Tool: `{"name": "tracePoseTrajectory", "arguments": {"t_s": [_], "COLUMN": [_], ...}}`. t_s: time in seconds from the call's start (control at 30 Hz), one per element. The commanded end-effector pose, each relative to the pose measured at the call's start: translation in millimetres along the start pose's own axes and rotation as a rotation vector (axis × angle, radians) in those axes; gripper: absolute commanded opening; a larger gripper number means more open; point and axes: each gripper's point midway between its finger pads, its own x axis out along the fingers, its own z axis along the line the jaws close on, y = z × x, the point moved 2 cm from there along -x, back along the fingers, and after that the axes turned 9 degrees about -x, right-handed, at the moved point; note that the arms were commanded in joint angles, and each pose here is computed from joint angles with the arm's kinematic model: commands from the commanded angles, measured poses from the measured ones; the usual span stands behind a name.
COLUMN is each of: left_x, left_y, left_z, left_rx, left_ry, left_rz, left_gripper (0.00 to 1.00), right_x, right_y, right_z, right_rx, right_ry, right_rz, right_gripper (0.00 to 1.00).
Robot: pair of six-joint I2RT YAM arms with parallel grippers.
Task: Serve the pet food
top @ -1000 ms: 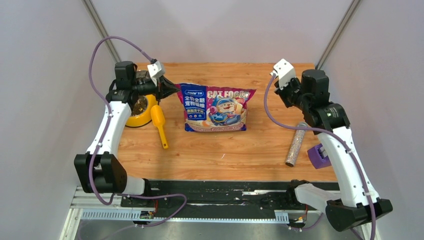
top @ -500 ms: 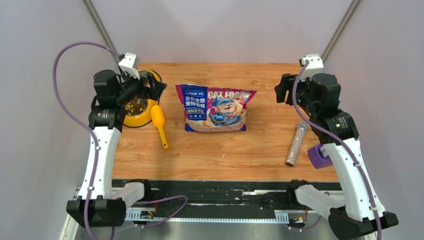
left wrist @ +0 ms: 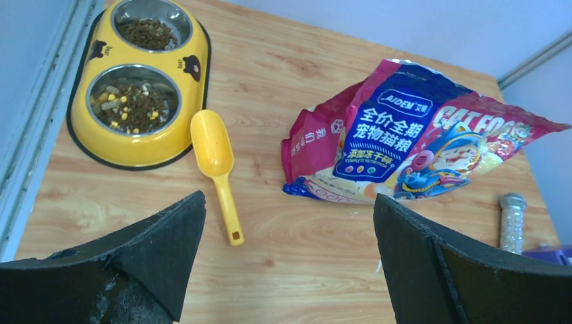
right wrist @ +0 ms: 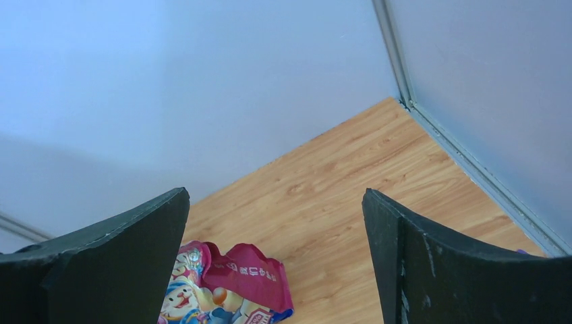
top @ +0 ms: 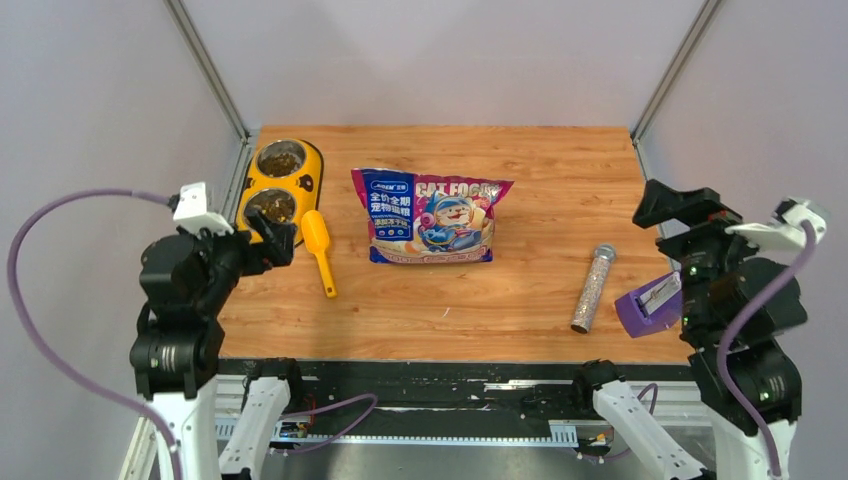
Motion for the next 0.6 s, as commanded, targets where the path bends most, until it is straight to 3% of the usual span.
{"name": "tracePoseTrajectory", "arguments": {"t_s": [0.0,0.2,0.57], "left_x": [-32,-67,-73], "left_y": [16,41,47], "left_z": [8,11,6], "left_rx": [-0.103,-0.125,-0.058], "left_ry": [-0.060,-0.020,0.038], "left_rz": [-0.028,-0.067,-0.062], "left_gripper": [1.00,1.00,1.00], "right_x": [-21,-39,-54], "right_y": [-12,-4,11], "right_z": [-19,-21,-33], "right_rx": [0.089,0.124,0.110], "right_ry": [0.072,0.015,0.015], "right_rz": [-0.035,-0.030,-0.008], "right_gripper": [1.00,1.00,1.00]}}
